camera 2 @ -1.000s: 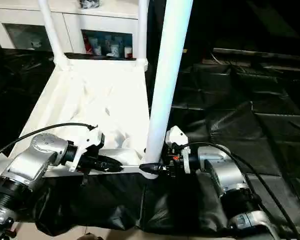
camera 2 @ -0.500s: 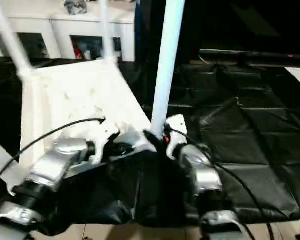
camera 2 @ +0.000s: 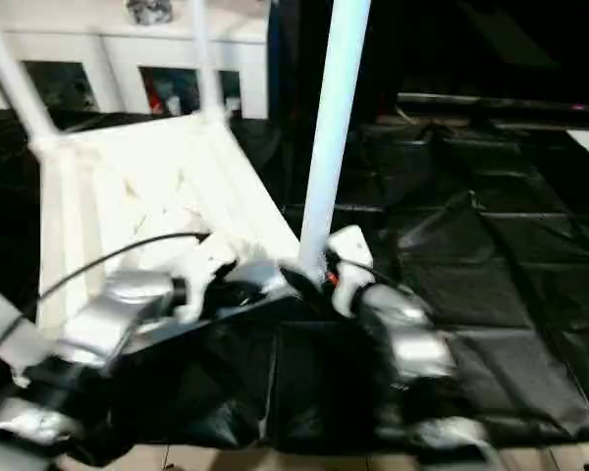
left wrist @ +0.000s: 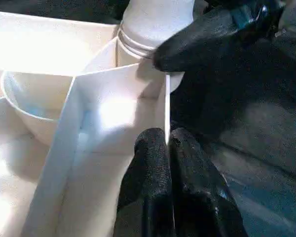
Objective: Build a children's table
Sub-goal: Rotate leg to tighten
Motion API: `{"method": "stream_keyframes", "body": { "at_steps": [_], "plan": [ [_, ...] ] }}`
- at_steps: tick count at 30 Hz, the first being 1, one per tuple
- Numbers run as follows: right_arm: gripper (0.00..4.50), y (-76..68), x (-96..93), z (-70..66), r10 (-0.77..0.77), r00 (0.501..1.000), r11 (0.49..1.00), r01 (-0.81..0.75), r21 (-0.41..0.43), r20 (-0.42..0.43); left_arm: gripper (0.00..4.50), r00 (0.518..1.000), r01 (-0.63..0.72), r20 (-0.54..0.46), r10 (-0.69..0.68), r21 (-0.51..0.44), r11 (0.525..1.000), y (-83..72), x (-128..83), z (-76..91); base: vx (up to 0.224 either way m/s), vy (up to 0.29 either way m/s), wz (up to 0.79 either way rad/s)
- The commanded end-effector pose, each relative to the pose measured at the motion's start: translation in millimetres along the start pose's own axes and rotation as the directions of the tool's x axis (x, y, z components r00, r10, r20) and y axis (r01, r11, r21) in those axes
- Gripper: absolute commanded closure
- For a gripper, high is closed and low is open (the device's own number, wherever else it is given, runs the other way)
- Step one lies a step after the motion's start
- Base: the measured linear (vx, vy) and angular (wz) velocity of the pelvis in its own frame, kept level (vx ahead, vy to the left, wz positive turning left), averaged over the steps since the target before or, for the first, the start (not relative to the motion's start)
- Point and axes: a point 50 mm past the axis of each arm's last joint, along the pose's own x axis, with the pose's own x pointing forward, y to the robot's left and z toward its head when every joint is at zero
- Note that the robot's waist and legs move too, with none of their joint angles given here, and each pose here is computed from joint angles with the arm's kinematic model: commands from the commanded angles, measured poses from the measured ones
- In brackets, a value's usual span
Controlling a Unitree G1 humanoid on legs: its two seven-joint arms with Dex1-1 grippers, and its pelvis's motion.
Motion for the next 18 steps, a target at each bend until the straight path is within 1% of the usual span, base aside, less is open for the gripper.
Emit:
{"method": "stream_keyframes", "body": {
  "at_steps": [1,2,3,4,5,7,9,10,11,14,16,18],
  "plan": [
    [0.79,32.9,16.2,-1.4,0.286,0.958,0.958,-0.286,-0.005,-0.028,4.50,0.989,0.119,0.077,-0.125,0.077,0.990,-13.2,10,18.9,0.000,0.000,0.00],
    [0.79,31.2,7.5,-0.3,0.340,0.939,0.940,-0.342,-0.023,-0.047,4.50,0.986,0.148,0.058,-0.154,0.090,0.985,-10.8,3,15.5,0.000,0.000,0.00],
    [0.79,30.1,2.8,-0.1,0.367,0.928,0.929,-0.369,-0.029,-0.060,4.50,0.983,0.170,0.051,-0.175,0.098,0.981,-9.8,-1,14.1,0.000,0.000,0.00],
    [0.79,29.7,1.2,-0.1,0.376,0.925,0.925,-0.378,-0.031,-0.065,4.50,0.982,0.177,0.049,-0.183,0.099,0.979,-9.5,-3,13.7,0.000,0.000,0.00],
    [0.79,27.8,-4.4,-0.7,0.404,0.910,0.912,-0.409,-0.038,-0.087,4.50,0.975,0.211,0.043,-0.216,0.100,0.972,-8.5,-9,12.7,0.000,0.000,0.00],
    [0.79,27.0,-9.5,-2.5,0.436,0.893,0.896,-0.442,-0.035,-0.114,4.50,0.972,0.226,0.038,-0.230,0.098,0.969,-6.2,-13,12.3,0.000,0.000,0.00],
    [1.04,26.7,-13.2,-3.4,0.464,0.876,0.882,-0.471,-0.025,-0.132,4.50,0.970,0.237,0.031,-0.240,0.094,0.967,-4.0,-16,11.8,0.000,0.000,0.00],
    [1.11,26.6,-13.4,-3.4,0.467,0.874,0.880,-0.474,-0.024,-0.134,4.50,0.970,0.239,0.030,-0.243,0.092,0.967,-3.7,-17,11.6,0.000,0.000,0.00],
    [1.14,25.9,-14.8,-2.5,0.486,0.862,0.870,-0.493,-0.013,-0.143,4.50,0.966,0.256,0.022,-0.259,0.086,0.963,-1.9,-20,10.6,0.000,0.000,0.00],
    [1.47,25.6,-15.1,-1.2,0.497,0.855,0.864,-0.504,-0.011,-0.146,4.50,0.961,0.275,0.017,-0.278,0.085,0.958,-2.2,-20,10.0,0.000,0.000,0.00],
    [1.53,25.5,-14.6,-0.2,0.506,0.850,0.859,-0.513,-0.008,-0.146,4.50,0.958,0.283,0.015,-0.286,0.084,0.955,-2.3,-20,9.7,0.000,0.000,0.00],
    [1.70,25.6,-13.2,0.8,0.508,0.851,0.858,-0.513,-0.006,-0.136,4.50,0.958,0.283,0.016,-0.285,0.086,0.955,-2.2,-20,9.7,0.000,0.000,0.00]
  ]
}}
